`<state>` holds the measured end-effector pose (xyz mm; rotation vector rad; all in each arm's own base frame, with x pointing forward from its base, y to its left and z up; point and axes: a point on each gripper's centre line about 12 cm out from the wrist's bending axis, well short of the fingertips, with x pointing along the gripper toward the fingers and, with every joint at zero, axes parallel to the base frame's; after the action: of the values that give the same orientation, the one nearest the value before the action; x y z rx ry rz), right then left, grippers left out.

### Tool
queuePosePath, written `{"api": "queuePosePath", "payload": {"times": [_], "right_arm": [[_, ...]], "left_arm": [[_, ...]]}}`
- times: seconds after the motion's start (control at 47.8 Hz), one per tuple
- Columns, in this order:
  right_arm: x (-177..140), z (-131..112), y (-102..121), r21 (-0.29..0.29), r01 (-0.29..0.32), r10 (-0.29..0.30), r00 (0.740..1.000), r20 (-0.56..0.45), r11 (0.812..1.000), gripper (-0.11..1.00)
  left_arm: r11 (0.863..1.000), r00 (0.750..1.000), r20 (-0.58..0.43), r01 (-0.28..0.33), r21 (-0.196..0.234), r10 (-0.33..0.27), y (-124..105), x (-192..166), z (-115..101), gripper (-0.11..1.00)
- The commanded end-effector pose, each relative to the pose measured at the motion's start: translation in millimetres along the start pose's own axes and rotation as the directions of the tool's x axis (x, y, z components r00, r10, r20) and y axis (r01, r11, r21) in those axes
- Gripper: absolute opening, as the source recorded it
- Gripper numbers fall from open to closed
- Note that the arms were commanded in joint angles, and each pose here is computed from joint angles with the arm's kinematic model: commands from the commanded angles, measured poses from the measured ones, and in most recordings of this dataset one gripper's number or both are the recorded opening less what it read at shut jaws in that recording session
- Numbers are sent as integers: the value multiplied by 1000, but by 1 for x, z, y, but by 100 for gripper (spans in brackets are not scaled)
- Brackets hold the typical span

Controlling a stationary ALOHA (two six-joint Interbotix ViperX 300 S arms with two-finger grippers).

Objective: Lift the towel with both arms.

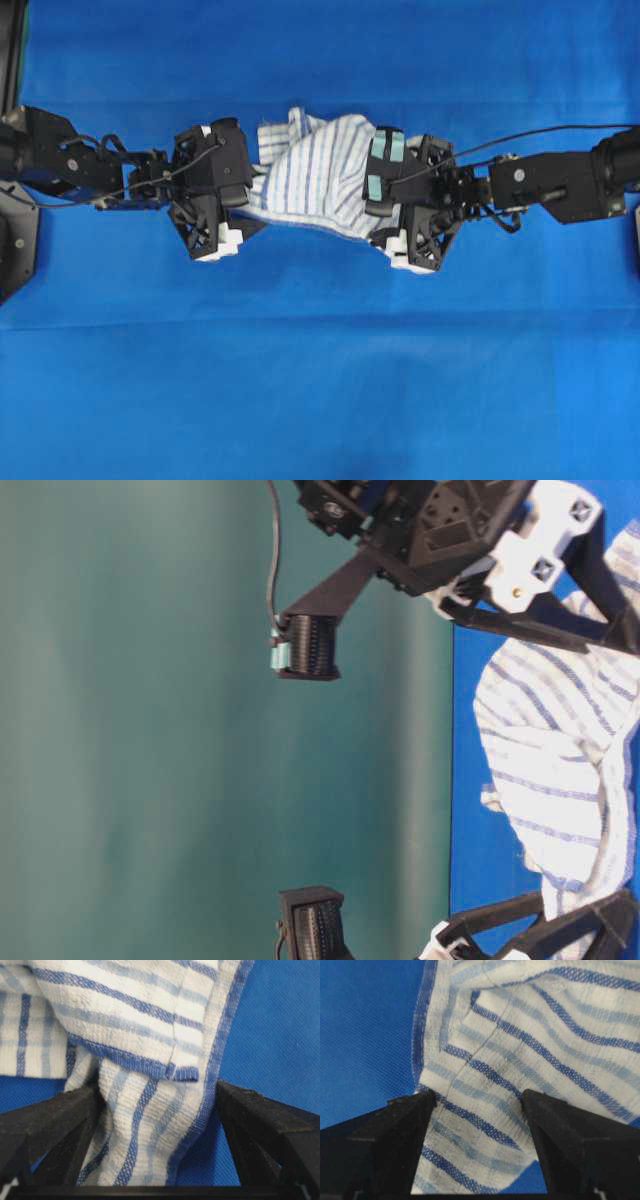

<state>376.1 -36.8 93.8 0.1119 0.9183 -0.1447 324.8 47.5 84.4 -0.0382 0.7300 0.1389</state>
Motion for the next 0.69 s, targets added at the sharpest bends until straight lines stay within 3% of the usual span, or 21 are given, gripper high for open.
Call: {"api": "queuePosePath", "payload": {"times": [0.0, 0.126, 0.251, 0.314, 0.46, 0.502, 0.669], "right_arm": [[-2, 6, -2, 12, -1, 0, 1000, 24, 1000, 69], [-2, 6, -6, 20, 6, -7, 1000, 20, 1000, 69], [-2, 6, -8, 13, 11, -11, 1000, 17, 1000, 65], [-2, 6, -8, 13, 12, -12, 1000, 17, 1000, 53], [-2, 6, -9, 11, 13, -13, 1000, 17, 1000, 11], [-3, 6, -9, 11, 13, -13, 1000, 17, 1000, 5], [-9, 12, -9, 19, 11, -12, 999, 40, 1000, 5]], "left_arm": [[1000, 1000, 15, -5, -4, 5, 2, 1, 6, 90], [1000, 1000, 14, -5, -3, 5, 2, 1, 6, 83], [1000, 1000, 14, -5, -6, 5, 2, 1, 6, 64], [1000, 1000, 6, -5, -7, 5, 2, 1, 5, 48], [1000, 1000, -11, -5, -15, 5, 2, 2, 6, 11], [1000, 1000, -15, -6, -16, 6, 3, 2, 5, 5], [1000, 1000, -6, -6, -22, 6, 3, -1, 10, 4]]}}
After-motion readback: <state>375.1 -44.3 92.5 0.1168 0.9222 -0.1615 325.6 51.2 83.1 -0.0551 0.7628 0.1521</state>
